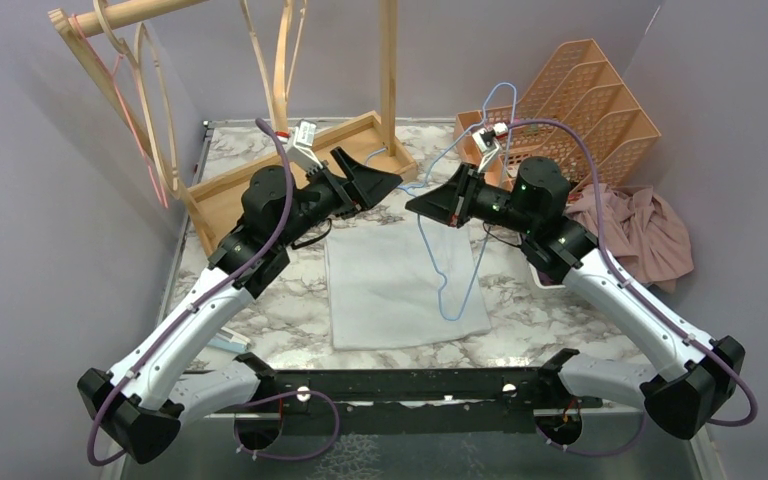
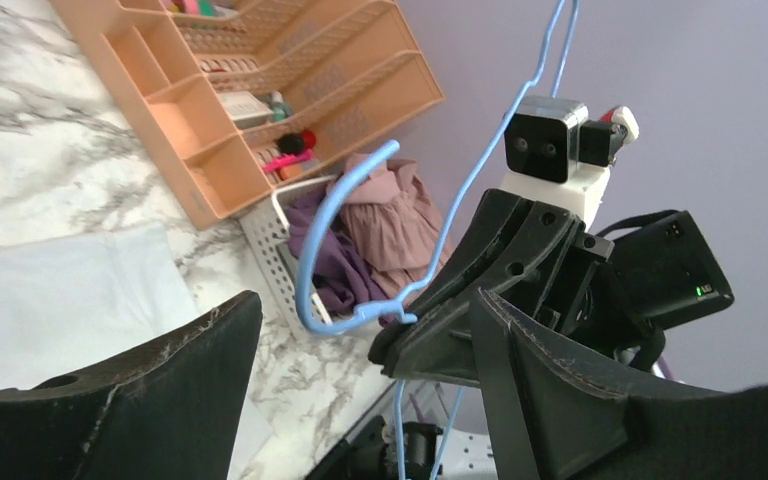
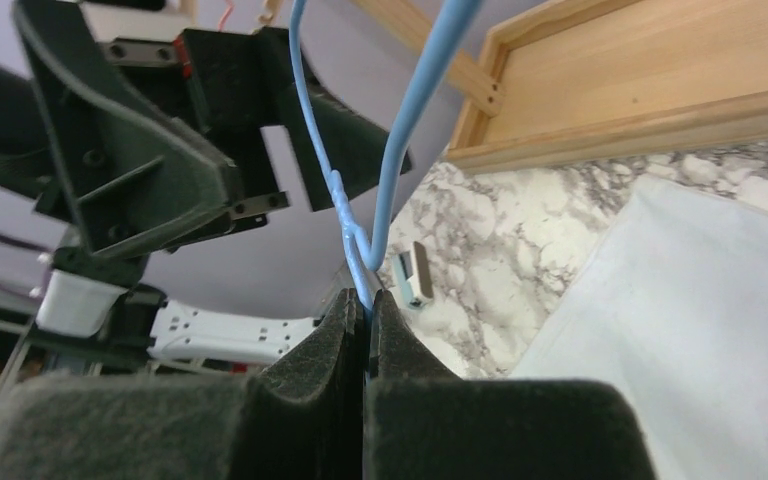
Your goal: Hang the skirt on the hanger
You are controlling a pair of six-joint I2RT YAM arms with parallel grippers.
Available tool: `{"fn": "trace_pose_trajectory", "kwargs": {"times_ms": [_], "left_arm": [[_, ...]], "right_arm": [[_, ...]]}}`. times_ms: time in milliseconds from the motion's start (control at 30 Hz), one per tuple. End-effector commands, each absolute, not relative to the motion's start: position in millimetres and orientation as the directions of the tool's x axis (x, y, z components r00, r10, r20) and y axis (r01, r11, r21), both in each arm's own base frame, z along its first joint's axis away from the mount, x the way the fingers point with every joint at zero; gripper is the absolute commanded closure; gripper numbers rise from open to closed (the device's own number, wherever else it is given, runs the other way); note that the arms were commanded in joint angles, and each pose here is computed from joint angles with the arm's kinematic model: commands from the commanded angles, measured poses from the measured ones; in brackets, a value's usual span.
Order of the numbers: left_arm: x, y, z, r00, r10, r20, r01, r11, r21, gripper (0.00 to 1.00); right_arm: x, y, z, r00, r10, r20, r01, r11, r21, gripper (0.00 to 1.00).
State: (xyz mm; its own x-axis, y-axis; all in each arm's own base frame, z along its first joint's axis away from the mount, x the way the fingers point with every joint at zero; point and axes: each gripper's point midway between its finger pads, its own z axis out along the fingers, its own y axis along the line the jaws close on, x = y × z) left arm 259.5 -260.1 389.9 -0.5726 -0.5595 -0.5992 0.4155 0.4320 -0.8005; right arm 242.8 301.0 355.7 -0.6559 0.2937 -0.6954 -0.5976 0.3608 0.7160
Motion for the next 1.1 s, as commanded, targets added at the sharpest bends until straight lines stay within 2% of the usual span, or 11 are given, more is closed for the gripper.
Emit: {"fn": "trace_pose_trajectory", "kwargs": {"times_ms": [0,67,167,300,733,800,900,933,967,1000,1067], "left_arm": [[246,-276,411,-0.613,-0.551,-0.566,0.499,0.286,-0.818,0.23],[244,-277,420,-0.607,-0.563,-0.561,0.521,0.25,-0.816,0.29],[237,-281,429,-0.616,-0.557,-0.557,0.559,0.19,-0.807,0.47],[231,-284,430,-0.609,-0.528,-0.592,0.6,0.182,-0.779,0.59],[222,-292,417,-0.608,-0.384,-0.695,0.665,0.232,-0.71,0.68],[220,-295,420,-0.612,-0.371,-0.699,0.677,0.211,-0.705,0.75],[218,-300,417,-0.628,-0.348,-0.696,0.682,0.185,-0.708,0.97],[219,-301,414,-0.632,-0.345,-0.693,0.677,0.189,-0.711,1.0],[221,-300,411,-0.634,-0.349,-0.69,0.667,0.204,-0.716,1.0],[225,-299,407,-0.635,-0.356,-0.685,0.654,0.223,-0.723,1.0],[233,-297,398,-0.64,-0.372,-0.673,0.62,0.269,-0.737,1.0]], "right_arm": [[208,307,383,-0.668,0.245,-0.703,-0.681,0.18,0.71,0.99],[202,308,387,-0.676,0.232,-0.699,-0.687,0.143,0.712,0.99],[199,309,388,-0.686,0.223,-0.693,-0.684,0.126,0.718,0.99],[200,310,386,-0.701,0.219,-0.679,-0.669,0.128,0.732,0.99],[207,313,387,-0.706,0.228,-0.671,-0.658,0.138,0.74,0.99],[208,313,385,-0.706,0.225,-0.671,-0.657,0.144,0.74,0.99],[210,313,384,-0.705,0.228,-0.671,-0.654,0.155,0.74,0.99],[211,313,384,-0.701,0.229,-0.675,-0.656,0.163,0.737,0.99],[212,313,382,-0.701,0.229,-0.676,-0.653,0.175,0.737,0.97],[214,312,380,-0.699,0.23,-0.677,-0.649,0.193,0.736,0.9],[218,308,373,-0.693,0.234,-0.682,-0.638,0.241,0.731,0.68]]}}
